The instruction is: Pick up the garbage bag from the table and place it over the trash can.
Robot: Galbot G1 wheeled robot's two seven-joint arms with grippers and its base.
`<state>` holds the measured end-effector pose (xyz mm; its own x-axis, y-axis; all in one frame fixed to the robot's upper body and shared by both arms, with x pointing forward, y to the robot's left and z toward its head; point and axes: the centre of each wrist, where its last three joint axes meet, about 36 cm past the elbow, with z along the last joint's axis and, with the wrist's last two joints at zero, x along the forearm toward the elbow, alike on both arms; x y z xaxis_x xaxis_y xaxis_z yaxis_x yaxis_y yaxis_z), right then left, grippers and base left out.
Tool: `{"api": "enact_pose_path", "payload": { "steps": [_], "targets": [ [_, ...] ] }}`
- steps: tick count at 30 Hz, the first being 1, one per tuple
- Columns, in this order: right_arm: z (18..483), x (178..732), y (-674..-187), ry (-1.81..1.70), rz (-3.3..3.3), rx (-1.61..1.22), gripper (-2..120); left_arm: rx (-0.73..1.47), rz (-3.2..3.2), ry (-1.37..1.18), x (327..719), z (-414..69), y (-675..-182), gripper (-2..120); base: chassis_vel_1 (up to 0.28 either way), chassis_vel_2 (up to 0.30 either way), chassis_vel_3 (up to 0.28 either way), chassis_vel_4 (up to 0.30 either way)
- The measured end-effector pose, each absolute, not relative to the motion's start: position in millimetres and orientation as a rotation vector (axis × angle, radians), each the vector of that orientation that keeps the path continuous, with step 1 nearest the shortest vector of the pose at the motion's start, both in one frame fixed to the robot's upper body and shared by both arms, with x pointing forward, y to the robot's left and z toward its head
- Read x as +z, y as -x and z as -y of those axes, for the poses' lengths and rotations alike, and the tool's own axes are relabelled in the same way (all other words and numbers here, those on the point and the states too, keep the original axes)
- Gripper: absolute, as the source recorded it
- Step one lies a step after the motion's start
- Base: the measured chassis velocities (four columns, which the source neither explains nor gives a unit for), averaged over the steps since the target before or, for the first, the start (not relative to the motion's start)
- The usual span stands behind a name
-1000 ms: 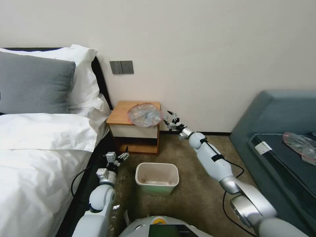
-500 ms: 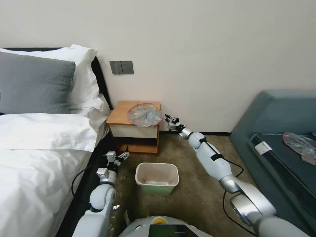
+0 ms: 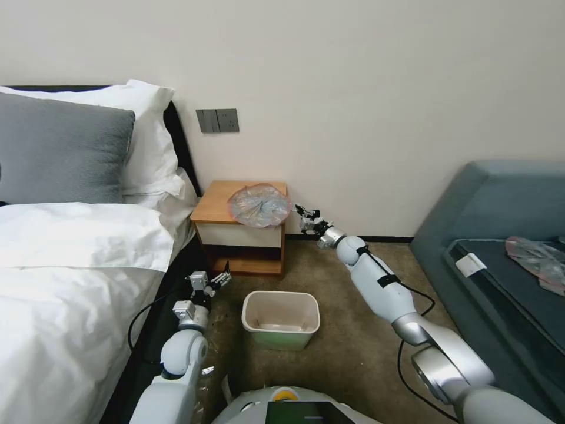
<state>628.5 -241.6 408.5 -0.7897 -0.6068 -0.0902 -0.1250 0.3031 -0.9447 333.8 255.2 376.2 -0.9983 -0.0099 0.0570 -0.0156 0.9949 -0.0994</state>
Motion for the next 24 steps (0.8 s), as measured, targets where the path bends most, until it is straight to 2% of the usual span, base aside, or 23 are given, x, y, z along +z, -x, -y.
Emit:
{"api": "enact_pose_path", "payload": {
  "steps": [7, 24],
  "targets": [
    [235.7, 409.1, -607.5, 0.641, -2.213, -1.423, 0, 0.164, 3.089, -0.072, 379.3, -265.5, -334.4, 100, 0.0, 0.0, 0.0, 0.0],
    [224.6, 391.3, -475.9, 0.726, -2.358, -1.212, 0, 0.251, 3.127, -0.144, 397.1, -282.2, -339.0, 100, 0.0, 0.0, 0.0, 0.0]
  ]
}}
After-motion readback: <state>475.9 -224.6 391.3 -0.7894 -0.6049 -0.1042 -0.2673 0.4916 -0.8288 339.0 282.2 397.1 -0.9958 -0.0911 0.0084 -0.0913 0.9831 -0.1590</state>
